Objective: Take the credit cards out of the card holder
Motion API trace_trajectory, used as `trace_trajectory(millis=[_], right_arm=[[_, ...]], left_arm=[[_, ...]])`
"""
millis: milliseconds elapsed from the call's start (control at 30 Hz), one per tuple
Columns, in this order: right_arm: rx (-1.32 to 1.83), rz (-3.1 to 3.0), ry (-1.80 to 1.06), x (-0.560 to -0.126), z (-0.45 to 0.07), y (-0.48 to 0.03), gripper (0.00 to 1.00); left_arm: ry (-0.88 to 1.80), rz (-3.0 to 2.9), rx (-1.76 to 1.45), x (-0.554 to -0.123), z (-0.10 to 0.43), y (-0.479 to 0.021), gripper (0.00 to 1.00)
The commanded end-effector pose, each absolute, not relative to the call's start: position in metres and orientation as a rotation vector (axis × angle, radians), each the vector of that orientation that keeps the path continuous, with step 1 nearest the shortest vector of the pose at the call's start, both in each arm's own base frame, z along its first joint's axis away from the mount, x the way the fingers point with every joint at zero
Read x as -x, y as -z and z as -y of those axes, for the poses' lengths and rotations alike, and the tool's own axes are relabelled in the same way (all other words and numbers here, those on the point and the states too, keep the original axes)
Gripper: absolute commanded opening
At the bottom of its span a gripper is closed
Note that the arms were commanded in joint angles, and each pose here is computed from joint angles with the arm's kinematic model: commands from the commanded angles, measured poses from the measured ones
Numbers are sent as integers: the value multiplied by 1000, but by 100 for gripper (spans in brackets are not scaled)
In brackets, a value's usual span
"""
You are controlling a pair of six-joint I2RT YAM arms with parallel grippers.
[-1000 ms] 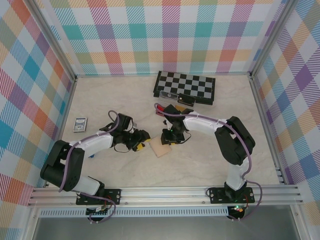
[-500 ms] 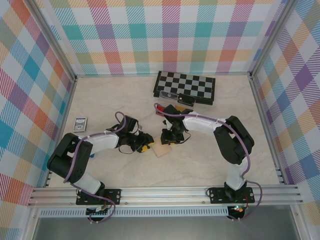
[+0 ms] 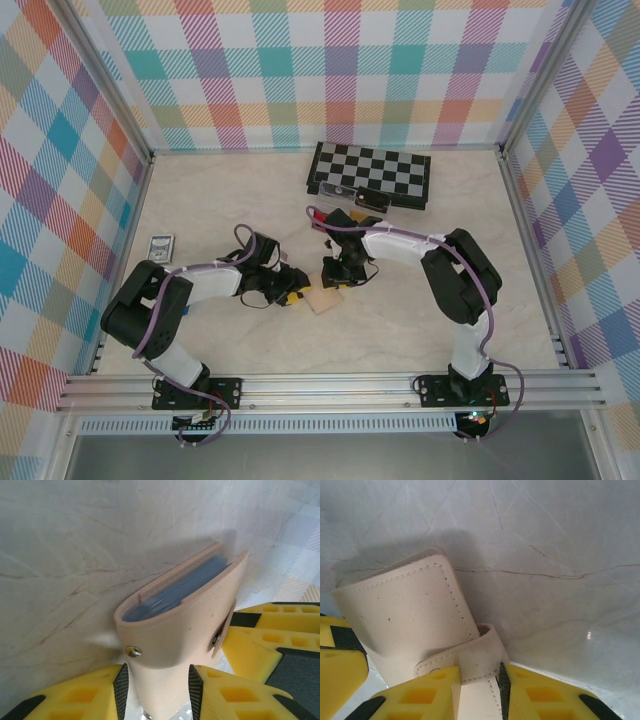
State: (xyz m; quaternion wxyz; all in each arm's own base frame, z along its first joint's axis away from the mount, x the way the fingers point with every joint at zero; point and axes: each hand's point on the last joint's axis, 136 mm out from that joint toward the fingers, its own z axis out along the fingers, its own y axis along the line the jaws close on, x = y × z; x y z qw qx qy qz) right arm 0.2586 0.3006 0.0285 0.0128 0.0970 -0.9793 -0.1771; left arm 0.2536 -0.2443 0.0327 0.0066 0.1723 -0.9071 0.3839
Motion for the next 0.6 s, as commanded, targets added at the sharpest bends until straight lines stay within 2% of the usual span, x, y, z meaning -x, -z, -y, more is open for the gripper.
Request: trace_trajectory(millis=[0,433,567], right_arm=[[-251,3027,533,-258,-299,-16,28],[-216,2992,561,-251,-300,-11,28],[-206,2980,589,-250,-303,-11,28]], left_arm=[[-1279,2791,-526,-254,254,-32,38],[-1411,2805,-480,-263,262,-39,37],[-1440,2811,-471,-264,262,-44,34]])
